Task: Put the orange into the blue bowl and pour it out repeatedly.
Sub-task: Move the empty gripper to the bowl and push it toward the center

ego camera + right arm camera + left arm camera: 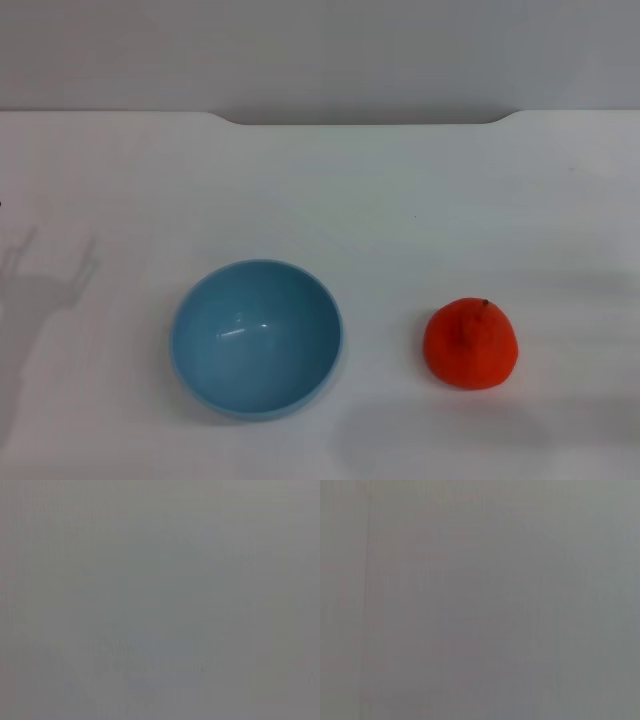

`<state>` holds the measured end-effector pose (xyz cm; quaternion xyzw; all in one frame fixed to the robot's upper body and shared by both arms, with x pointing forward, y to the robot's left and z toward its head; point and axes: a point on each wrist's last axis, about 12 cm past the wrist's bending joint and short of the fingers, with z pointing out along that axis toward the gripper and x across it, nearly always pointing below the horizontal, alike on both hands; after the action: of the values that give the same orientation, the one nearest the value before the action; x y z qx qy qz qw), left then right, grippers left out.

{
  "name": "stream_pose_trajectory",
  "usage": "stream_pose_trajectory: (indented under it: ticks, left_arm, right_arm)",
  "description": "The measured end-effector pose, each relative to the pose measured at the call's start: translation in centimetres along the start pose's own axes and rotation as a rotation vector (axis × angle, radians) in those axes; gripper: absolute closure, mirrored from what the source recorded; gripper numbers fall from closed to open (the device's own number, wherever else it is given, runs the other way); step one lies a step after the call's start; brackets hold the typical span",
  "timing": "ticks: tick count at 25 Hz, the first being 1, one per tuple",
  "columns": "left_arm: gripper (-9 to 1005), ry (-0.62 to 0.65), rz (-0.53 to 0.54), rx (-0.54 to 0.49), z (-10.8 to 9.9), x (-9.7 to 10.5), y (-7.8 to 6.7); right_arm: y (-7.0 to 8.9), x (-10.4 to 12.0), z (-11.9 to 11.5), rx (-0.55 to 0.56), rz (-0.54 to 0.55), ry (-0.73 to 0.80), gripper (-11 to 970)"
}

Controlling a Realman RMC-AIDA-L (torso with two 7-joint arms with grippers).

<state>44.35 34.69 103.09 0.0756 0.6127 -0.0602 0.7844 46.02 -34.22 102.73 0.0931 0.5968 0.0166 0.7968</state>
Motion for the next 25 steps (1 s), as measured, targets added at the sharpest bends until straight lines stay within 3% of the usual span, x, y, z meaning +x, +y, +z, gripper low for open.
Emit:
stream_pose_trajectory:
  ticks: [14,20,25]
  left_arm:
    - [214,-0.022,-0.013,0.014,1.1,-0.2,-0.1]
    - [212,-0.081,-0.124,0.080,5.3,-1.4,0.1]
    - [213,-0.057,-0.095,0.223,10.7,-2.7,-0.8]
  right_arm:
    - [0.2,0.0,0.3,-0.009,0.003,-0.001,433]
    - [0.4,-0.1,0.6,-0.016,0.020,-0.015,433]
    - [0.9,-0.2,1.3,-0.050,0.106,-0.021,434]
